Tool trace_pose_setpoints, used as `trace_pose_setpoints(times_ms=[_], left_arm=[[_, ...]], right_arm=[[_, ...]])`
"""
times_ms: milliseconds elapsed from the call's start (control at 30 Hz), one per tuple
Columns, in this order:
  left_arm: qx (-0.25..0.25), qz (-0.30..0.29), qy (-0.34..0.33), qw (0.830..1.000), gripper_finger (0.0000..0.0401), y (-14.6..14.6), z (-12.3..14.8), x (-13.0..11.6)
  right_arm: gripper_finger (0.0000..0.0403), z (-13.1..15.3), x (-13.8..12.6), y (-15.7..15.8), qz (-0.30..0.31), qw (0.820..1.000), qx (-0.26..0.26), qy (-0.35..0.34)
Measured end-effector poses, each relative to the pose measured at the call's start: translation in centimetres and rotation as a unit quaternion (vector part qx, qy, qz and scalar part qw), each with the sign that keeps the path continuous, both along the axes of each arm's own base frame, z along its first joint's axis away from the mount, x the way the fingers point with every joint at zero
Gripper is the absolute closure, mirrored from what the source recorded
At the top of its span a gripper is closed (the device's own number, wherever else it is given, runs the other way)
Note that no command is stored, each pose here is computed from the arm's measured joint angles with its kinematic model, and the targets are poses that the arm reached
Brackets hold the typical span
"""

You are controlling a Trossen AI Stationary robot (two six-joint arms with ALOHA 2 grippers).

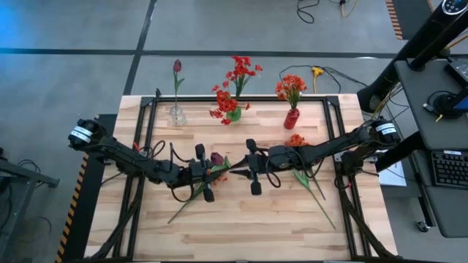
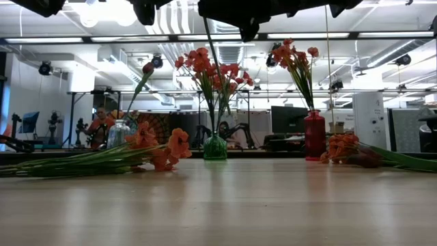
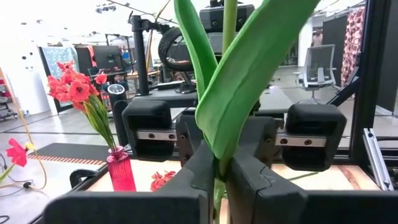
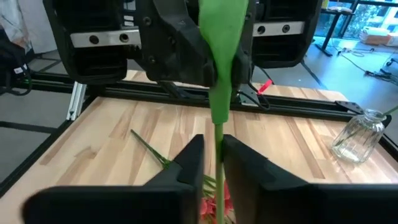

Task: Sort flowers into vase by color
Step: Put the left purple tulip into the transparent vase

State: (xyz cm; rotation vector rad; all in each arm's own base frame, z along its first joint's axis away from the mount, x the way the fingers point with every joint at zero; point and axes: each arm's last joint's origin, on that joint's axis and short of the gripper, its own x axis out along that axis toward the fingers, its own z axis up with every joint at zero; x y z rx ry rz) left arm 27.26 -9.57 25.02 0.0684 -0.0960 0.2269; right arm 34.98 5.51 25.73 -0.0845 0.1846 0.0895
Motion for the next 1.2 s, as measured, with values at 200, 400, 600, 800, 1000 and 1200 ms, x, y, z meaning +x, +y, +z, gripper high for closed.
trace_pose_setpoints(times_ms=[200, 400, 600, 800, 1000, 1200], left_arm=[[0.000, 0.002, 0.000, 1.000, 0.0385, 0.0, 0.0, 0.0], [0.004, 0.047, 0.000, 0.999, 0.0390, 0.4, 0.7, -0.5], [0.004, 0.086, 0.009, 0.996, 0.0391, 1.2, 2.1, -1.9], [0.008, 0.179, 0.042, 0.983, 0.0392, 2.7, 3.9, -4.7], [0.004, 0.261, 0.042, 0.965, 0.0392, 5.0, 6.4, -8.6], [-0.010, 0.308, 0.026, 0.951, 0.0392, 7.7, 8.1, -12.3]], right_arm=[[0.0279, 0.3, 0.0, 0.0, 0.000, 1.000, 0.002, -0.004], [0.0226, 1.6, -0.2, 0.0, -0.004, 1.000, 0.011, 0.009], [0.0195, 3.2, -0.6, -0.1, -0.005, 0.999, 0.013, 0.038], [0.0179, 4.8, -1.0, -0.3, -0.025, 0.998, 0.003, 0.059], [0.0167, 5.4, -1.3, -0.7, -0.034, 0.997, -0.005, 0.073], [0.0158, 5.4, -1.2, -1.1, -0.040, 0.997, -0.006, 0.072]])
